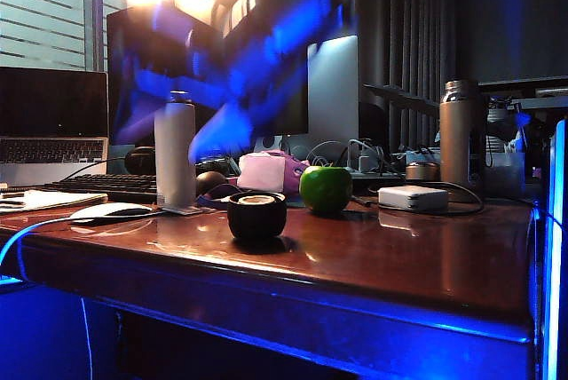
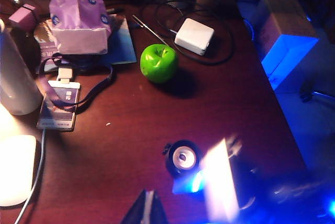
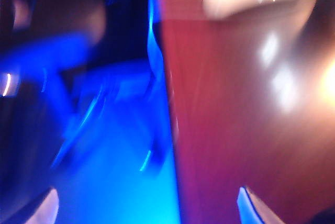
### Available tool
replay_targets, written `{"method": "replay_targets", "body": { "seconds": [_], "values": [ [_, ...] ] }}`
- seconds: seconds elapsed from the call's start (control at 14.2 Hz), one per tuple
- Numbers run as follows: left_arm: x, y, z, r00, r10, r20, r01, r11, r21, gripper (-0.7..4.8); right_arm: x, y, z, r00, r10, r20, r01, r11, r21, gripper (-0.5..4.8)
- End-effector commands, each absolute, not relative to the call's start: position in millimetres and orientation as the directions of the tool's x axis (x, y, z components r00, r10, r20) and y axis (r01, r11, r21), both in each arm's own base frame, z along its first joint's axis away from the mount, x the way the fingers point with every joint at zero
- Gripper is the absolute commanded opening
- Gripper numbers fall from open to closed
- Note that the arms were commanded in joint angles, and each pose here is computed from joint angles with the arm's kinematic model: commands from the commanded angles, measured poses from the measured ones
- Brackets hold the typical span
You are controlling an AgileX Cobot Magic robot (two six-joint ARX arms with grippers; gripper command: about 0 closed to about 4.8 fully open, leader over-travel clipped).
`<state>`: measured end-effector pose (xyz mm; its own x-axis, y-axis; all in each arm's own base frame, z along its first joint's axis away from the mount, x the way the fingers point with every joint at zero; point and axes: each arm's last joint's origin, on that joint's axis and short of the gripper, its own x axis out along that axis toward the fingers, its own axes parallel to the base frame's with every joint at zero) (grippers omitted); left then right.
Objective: Stack the black thermos bottle cap from the table onto the green apple.
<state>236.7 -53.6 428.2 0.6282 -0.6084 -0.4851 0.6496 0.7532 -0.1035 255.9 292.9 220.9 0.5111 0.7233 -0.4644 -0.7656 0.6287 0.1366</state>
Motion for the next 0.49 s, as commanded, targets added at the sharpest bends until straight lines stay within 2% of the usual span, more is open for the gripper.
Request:
{"method": "replay_targets", "body": {
  "seconds": [0.07, 0.21, 0.49],
  "values": [
    [236, -53, 431, 0.631, -0.614, -0.473, 0.654, 0.75, -0.1, -0.04, 264, 283, 241, 0.761, 0.503, -0.409, -0.552, 0.834, -0.002, 4.79],
    [235, -54, 431, 0.626, -0.622, -0.47, 0.66, 0.744, -0.105, -0.04, 275, 282, 246, 0.79, 0.408, -0.458, -0.47, 0.882, -0.026, 4.79],
    [235, -54, 431, 0.623, -0.626, -0.468, 0.663, 0.741, -0.109, -0.04, 294, 290, 240, 0.754, 0.341, -0.562, -0.4, 0.916, 0.02, 4.79]
  ]
}}
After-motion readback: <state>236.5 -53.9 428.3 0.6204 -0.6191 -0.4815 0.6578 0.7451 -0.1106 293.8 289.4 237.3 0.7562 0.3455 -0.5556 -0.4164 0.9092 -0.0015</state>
